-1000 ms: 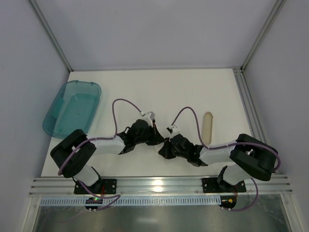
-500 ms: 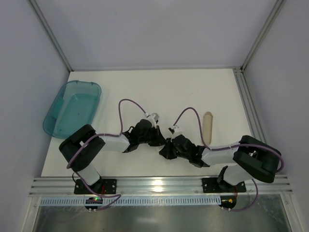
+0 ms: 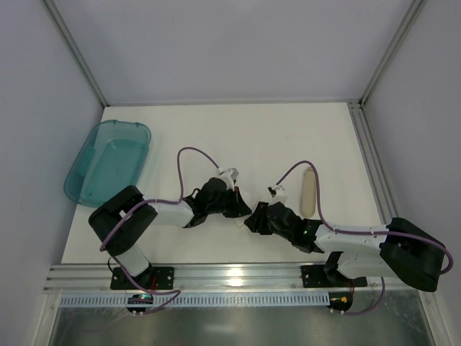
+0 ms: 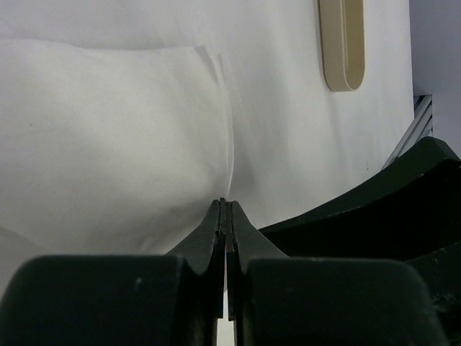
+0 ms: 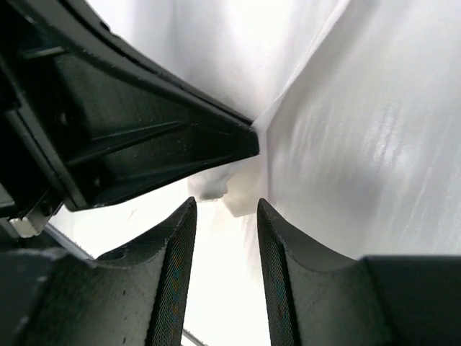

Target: Place the utensils on the paper napkin and roll it up

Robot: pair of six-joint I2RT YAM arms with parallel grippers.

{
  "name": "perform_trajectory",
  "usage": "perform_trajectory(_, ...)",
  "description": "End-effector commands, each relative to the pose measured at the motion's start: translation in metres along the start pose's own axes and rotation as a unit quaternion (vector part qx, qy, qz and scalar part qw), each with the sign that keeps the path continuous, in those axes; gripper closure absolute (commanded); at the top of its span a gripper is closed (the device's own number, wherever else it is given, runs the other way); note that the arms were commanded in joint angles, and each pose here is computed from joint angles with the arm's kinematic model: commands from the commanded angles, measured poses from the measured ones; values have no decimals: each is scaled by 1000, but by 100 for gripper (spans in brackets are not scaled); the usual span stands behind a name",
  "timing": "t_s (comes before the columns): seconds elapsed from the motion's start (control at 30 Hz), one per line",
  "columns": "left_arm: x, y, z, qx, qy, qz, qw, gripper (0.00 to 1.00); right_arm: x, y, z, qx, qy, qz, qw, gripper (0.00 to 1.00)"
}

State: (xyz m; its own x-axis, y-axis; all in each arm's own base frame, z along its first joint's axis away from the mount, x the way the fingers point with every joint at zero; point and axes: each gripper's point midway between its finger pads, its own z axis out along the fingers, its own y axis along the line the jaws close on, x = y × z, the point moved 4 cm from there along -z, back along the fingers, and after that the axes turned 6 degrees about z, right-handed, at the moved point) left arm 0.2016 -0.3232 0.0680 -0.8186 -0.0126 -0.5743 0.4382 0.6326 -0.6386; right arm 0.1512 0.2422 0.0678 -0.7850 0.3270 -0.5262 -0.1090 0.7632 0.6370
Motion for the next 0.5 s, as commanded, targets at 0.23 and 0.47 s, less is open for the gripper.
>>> perform_trajectory(0.23,-6,-16,7,38,-10,19,999,100,-15,1,11,24,-47,20,998,58)
perform_trajectory(0.47,-6,-18,10,41,-5,18,999,100,-15,2,14,1,-57,26,998,55)
